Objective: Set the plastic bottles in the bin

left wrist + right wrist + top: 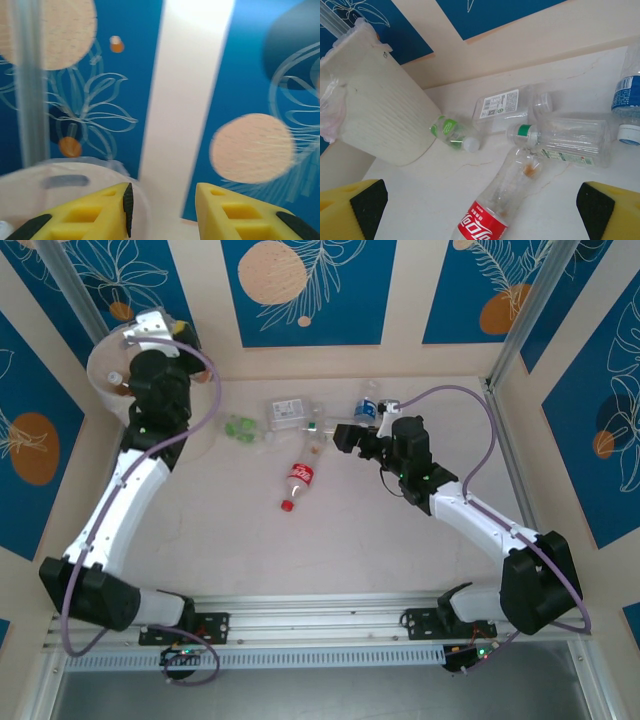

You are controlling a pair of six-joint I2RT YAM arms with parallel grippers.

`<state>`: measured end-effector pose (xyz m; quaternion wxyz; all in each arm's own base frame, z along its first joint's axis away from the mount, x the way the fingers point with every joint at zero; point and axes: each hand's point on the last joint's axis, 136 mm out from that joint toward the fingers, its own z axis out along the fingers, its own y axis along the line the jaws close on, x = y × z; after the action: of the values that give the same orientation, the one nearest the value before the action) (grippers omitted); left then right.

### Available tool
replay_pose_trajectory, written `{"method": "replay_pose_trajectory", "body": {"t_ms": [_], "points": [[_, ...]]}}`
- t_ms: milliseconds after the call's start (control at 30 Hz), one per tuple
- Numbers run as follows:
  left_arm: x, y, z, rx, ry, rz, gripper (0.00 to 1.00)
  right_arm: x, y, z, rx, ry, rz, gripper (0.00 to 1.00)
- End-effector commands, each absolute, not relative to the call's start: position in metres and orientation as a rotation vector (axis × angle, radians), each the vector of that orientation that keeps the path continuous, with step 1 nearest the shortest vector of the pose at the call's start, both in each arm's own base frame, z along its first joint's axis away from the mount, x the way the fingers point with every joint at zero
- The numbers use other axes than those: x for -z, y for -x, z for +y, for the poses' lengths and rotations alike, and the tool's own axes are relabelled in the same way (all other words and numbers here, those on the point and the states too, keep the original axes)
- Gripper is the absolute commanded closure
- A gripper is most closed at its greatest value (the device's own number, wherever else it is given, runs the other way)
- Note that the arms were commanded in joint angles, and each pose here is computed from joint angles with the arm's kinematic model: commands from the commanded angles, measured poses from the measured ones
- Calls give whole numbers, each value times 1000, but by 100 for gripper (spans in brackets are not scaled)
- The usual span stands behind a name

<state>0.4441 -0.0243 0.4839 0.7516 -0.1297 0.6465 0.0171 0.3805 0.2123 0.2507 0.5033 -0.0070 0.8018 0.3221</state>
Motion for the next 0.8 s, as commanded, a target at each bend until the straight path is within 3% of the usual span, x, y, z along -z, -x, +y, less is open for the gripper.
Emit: {"method": "replay_pose_trajectory", "body": {"t_ms": [0, 267, 467, 767], "points": [[-495, -453, 14, -149, 345, 1388, 100, -267, -380, 211, -800, 2, 1902, 1], [-481, -483, 59, -239, 367, 1458, 100, -260, -377, 205, -781, -27, 1919, 1], [-417, -500, 88, -243, 436, 1742, 100, -257, -378, 206, -784, -34, 1935, 1], [-368, -508, 74, -106, 368, 2016, 100, -250, -379, 213, -807, -25, 1980, 1]]}}
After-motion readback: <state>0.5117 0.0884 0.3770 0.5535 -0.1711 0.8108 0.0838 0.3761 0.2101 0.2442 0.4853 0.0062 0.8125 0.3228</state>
